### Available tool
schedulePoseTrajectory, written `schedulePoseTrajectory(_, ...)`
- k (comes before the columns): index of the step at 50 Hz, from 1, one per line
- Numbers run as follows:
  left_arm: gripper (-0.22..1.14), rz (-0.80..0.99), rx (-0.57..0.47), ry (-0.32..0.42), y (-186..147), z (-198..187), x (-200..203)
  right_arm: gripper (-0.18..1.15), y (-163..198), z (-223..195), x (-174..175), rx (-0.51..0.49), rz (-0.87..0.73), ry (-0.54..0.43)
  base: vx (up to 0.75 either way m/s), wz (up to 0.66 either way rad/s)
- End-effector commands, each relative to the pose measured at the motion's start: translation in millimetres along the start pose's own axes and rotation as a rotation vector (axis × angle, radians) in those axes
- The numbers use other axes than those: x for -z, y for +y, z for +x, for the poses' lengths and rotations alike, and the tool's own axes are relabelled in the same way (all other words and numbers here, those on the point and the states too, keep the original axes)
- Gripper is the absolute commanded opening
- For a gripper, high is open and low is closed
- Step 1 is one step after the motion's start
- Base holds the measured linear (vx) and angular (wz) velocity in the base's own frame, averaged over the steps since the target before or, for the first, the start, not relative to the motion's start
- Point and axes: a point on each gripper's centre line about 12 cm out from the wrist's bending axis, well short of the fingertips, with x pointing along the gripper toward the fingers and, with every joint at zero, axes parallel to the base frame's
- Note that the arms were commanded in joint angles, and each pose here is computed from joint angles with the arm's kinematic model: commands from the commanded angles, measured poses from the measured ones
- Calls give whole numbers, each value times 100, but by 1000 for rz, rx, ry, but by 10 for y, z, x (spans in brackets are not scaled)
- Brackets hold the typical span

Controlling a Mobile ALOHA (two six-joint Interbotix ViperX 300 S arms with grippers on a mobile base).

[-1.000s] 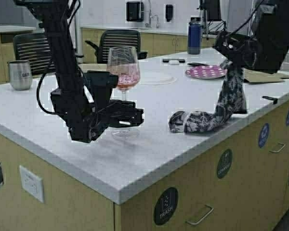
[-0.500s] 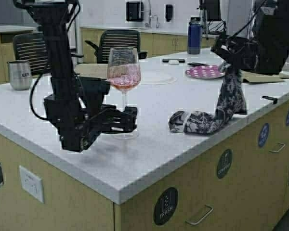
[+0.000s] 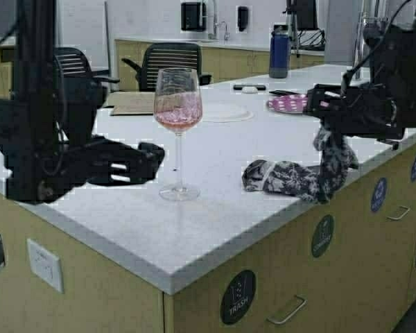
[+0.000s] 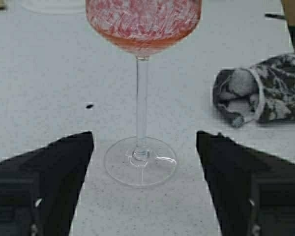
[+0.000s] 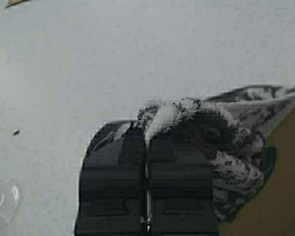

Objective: Get the cloth and wipe up the spill under the wine glass

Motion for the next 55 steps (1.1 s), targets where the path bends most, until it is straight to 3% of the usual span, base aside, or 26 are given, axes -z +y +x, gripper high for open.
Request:
schedulePoseTrajectory(1, 97, -12, 1, -72, 6, -146, -382, 7, 184, -112, -109, -68, -31, 33, 0, 0)
schedulePoseTrajectory(13, 97, -30, 1, -181, 19, -241, -908, 7, 411, -267, -461, -140, -87, 63, 0, 0)
schedulePoseTrajectory(26, 97, -54, 2, -281, 17, -175, -1462, 7, 635, -403, -1050, -172, -132, 19, 0, 0)
schedulePoseTrajectory(55, 97, -45, 22, -362, -27, 80, -2824, 7, 995, -723, -2210, -184, -268, -120, 0, 0)
